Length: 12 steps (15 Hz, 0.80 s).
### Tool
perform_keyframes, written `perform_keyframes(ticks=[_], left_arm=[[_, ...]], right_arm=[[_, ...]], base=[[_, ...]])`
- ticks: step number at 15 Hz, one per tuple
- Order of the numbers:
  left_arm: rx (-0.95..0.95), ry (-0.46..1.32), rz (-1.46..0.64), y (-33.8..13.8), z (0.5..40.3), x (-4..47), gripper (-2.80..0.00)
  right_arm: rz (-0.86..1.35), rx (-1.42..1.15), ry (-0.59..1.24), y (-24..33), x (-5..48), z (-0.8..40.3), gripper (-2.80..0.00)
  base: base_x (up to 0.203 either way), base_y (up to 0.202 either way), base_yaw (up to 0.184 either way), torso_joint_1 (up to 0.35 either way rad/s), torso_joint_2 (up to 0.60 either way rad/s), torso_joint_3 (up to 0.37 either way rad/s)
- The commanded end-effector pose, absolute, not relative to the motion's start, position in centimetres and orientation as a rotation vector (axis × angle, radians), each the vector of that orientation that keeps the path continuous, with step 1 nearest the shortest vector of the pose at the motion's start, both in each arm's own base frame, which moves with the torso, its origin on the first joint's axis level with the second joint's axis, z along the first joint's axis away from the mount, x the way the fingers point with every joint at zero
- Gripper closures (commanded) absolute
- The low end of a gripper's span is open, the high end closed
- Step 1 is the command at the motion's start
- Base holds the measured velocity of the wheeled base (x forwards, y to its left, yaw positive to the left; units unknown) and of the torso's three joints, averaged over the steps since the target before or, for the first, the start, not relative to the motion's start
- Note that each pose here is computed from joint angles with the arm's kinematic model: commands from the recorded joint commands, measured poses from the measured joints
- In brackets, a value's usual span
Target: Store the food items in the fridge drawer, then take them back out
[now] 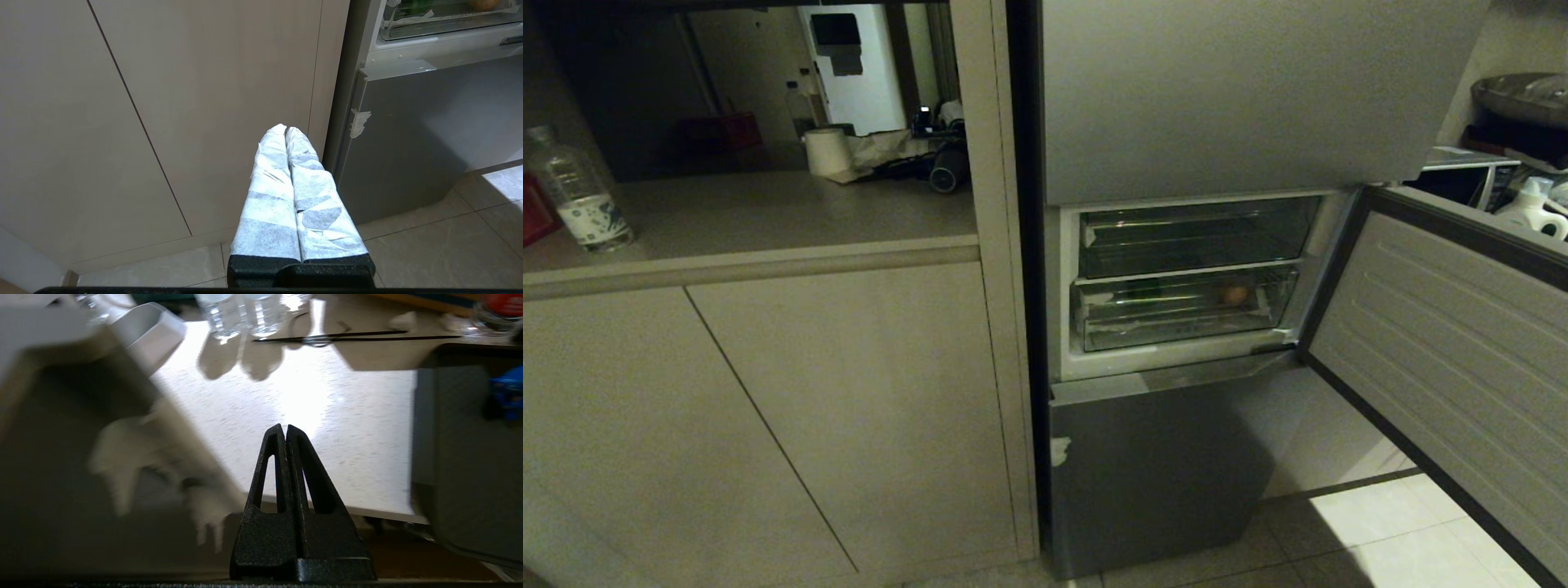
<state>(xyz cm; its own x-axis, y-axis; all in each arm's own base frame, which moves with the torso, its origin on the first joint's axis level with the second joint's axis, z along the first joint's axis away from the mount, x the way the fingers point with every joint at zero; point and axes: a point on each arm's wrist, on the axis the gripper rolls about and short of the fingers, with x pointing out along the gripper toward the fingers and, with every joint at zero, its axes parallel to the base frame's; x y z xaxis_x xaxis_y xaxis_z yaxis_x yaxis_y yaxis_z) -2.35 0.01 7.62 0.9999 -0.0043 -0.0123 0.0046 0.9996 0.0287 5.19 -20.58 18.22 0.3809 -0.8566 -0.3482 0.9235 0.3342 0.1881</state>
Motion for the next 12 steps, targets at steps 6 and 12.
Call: perform_keyframes(ticks=[6,12], left_arm=[[0.029,0.012,-0.003,0.0,7.6,-2.3,0.00],[0.029,0.012,-0.003,0.0,7.6,-2.4,0.00]], right_arm=[[-1.040,0.412,0.147,-19.1,5.3,18.6,0.00],[-1.039,0.415,0.139,-17.8,5.0,18.4,0.00]], base=[[0.000,0.000,0.000,0.000,0.00,0.000],[0.000,0.000,0.000,0.000,0.00,0.000]])
